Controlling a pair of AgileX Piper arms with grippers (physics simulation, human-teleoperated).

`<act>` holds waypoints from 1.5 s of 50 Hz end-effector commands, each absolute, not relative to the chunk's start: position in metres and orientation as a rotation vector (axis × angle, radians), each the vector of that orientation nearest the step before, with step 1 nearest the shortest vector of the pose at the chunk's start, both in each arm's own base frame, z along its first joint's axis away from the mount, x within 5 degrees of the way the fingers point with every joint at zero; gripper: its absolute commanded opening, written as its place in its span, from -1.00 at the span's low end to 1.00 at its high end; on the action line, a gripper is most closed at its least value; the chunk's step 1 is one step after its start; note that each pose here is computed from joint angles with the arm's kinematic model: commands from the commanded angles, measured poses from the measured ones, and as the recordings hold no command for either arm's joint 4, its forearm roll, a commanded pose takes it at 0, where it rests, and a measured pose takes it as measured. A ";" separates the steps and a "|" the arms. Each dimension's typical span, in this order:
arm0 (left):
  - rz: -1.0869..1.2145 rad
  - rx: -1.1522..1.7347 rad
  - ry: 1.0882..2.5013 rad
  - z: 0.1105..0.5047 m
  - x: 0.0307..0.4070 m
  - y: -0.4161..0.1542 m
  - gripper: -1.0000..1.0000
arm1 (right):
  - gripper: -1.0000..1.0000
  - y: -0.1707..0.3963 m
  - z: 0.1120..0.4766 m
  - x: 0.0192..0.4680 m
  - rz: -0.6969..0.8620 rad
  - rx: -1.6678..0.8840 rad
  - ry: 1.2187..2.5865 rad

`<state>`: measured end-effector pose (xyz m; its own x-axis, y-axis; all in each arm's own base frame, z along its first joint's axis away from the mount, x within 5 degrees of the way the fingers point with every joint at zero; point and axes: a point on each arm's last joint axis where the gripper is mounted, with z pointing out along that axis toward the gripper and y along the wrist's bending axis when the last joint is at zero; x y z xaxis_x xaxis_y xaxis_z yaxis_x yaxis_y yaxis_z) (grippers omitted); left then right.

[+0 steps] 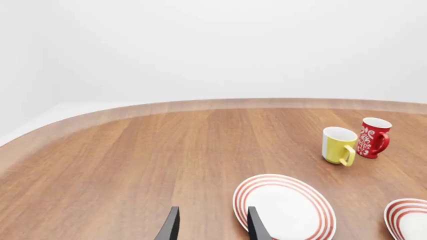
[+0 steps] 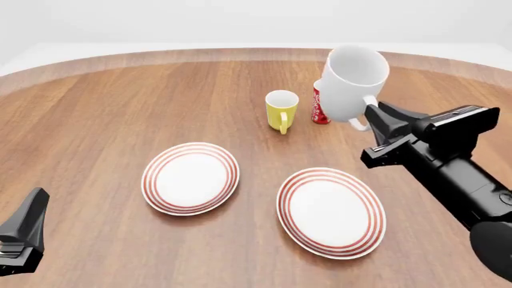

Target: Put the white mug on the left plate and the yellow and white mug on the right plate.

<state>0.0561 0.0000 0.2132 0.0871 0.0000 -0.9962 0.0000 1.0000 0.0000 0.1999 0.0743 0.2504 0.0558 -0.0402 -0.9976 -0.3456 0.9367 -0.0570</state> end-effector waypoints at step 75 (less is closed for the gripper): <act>0.000 0.000 1.484 0.213 0.056 0.000 1.00 | -1.00 0.233 0.215 0.235 0.562 -0.667 1.523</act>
<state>0.0561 0.0000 0.2132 0.0871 0.0000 -0.9962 0.0000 1.0000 0.0000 0.2346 0.2170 0.2192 -0.0057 -0.0722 -0.9974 -0.6802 0.7314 -0.0490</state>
